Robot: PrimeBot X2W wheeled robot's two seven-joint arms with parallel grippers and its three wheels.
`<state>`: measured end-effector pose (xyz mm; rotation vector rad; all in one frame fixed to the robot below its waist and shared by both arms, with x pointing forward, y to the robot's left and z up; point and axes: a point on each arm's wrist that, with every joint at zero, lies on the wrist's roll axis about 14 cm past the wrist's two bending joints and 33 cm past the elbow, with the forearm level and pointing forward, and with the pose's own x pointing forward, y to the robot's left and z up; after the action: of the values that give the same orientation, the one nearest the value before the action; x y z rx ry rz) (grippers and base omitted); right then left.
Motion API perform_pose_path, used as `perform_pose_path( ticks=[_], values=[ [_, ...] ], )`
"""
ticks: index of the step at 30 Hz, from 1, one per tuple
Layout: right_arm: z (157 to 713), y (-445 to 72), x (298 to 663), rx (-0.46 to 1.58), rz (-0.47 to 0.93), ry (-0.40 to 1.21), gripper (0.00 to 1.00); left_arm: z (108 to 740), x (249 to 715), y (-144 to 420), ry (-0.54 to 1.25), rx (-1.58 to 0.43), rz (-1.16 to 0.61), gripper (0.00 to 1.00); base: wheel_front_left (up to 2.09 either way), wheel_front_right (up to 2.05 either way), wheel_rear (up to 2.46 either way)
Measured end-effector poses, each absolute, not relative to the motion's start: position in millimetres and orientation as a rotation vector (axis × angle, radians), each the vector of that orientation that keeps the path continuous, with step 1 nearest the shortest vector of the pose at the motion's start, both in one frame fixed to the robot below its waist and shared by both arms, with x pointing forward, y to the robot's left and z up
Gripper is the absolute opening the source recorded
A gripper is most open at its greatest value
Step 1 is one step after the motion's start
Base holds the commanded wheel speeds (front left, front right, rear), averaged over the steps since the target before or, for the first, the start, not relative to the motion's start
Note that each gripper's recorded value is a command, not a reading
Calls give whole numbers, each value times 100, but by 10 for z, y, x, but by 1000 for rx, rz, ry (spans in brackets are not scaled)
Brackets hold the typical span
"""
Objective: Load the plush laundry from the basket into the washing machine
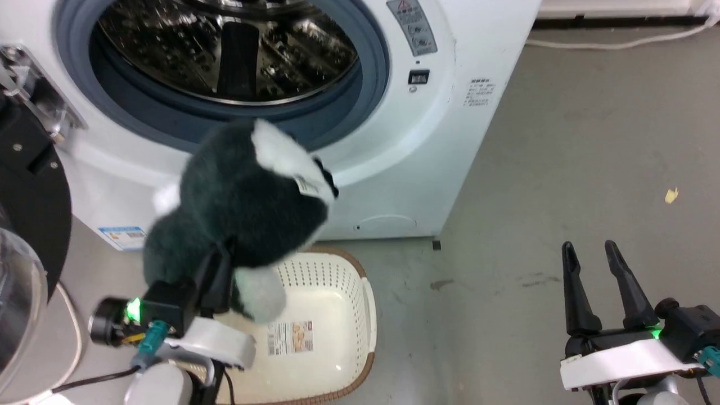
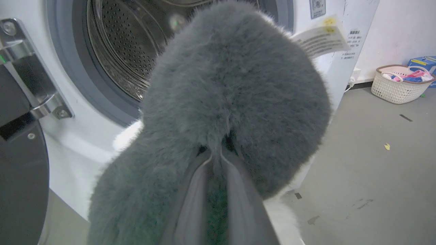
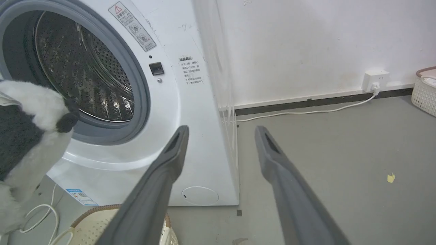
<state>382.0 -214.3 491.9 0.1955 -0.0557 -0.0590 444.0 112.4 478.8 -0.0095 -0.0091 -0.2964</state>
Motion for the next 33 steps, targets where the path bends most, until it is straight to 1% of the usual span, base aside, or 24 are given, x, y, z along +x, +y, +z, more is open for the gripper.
perform_pose_path(
  ticks=[4,7,9,10,15,20,27,30,33],
  values=[
    [4805,-2159,3846,190,-67,-23,100,4850,4630,1076,-45,8,-335,0,0,0,0],
    [4707,-2212,3879,186,-85,3,100,4912,4898,1042,-71,32,-372,0,0,0,0],
    [4648,-2241,3925,186,-94,17,100,4984,5136,1023,-92,57,-393,0,0,0,0],
    [4556,-2280,4019,189,-106,36,100,5095,5519,980,-126,101,-416,0,0,0,0],
    [4367,-2385,4156,203,-139,72,100,5162,6160,930,-145,157,-432,0,0,0,0],
    [4191,-2537,4234,210,-187,104,100,4907,6755,880,-69,210,-438,0,0,0,0],
    [3961,-2632,4247,187,-214,165,100,4447,7417,877,41,247,-402,0,0,0,0],
    [3879,-2677,4221,177,-229,191,100,4299,7626,875,77,257,-383,0,0,0,0],
    [3825,-2734,4204,167,-246,207,100,4048,7733,874,147,281,-378,0,0,0,0]
  ],
)
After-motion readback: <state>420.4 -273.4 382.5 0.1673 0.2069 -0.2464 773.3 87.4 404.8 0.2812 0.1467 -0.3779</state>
